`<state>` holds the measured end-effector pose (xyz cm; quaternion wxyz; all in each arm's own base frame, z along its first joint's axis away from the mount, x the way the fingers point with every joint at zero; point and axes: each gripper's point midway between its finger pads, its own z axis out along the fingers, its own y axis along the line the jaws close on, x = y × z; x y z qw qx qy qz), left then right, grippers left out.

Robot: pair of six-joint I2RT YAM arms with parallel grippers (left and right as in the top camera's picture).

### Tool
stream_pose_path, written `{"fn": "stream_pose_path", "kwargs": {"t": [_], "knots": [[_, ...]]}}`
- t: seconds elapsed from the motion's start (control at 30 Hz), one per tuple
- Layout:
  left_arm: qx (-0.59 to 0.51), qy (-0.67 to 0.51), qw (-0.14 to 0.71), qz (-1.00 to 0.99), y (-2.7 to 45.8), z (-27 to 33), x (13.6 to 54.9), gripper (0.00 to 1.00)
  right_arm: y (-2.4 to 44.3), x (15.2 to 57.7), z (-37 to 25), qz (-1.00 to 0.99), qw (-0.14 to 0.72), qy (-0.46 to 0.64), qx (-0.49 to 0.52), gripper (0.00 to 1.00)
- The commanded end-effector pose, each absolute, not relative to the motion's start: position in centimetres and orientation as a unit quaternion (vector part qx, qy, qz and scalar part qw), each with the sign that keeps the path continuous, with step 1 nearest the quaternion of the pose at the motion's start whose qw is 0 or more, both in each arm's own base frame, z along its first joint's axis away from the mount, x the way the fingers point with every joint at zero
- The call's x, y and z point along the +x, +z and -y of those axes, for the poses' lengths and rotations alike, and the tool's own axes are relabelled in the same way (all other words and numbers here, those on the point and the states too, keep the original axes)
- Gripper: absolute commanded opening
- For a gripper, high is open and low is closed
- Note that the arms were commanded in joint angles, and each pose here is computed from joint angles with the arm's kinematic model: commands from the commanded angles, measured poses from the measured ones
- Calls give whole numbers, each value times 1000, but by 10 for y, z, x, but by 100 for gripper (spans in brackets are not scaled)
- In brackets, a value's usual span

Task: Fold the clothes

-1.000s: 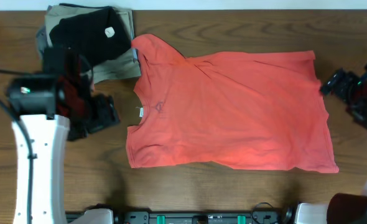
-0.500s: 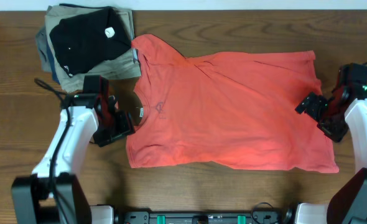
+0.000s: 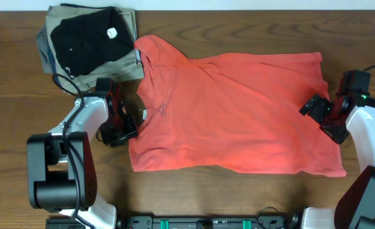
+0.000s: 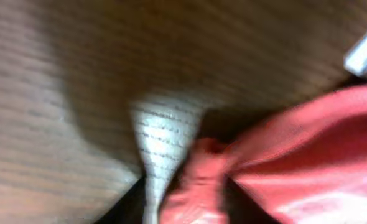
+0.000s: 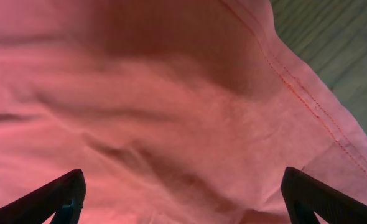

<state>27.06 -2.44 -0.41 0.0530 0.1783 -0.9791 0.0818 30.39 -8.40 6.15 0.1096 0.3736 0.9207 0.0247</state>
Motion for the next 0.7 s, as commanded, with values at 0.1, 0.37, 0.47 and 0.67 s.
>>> {"fn": "stream_pose_path", "kwargs": {"t": [0.1, 0.37, 0.47, 0.67], "knots": [[177, 70, 50, 981, -19, 21, 276, 6, 38, 299, 89, -921, 78, 3, 381, 94], [192, 25, -31, 981, 12, 0, 328, 6, 14, 300, 109, -915, 69, -53, 394, 89], [208, -6, -72, 975, 29, -14, 351, 5, 8, 303, 114, -912, 73, -57, 398, 91], [279, -63, -110, 952, 45, -43, 365, 6, 8, 308, 132, -899, 93, -67, 423, 91]]}}
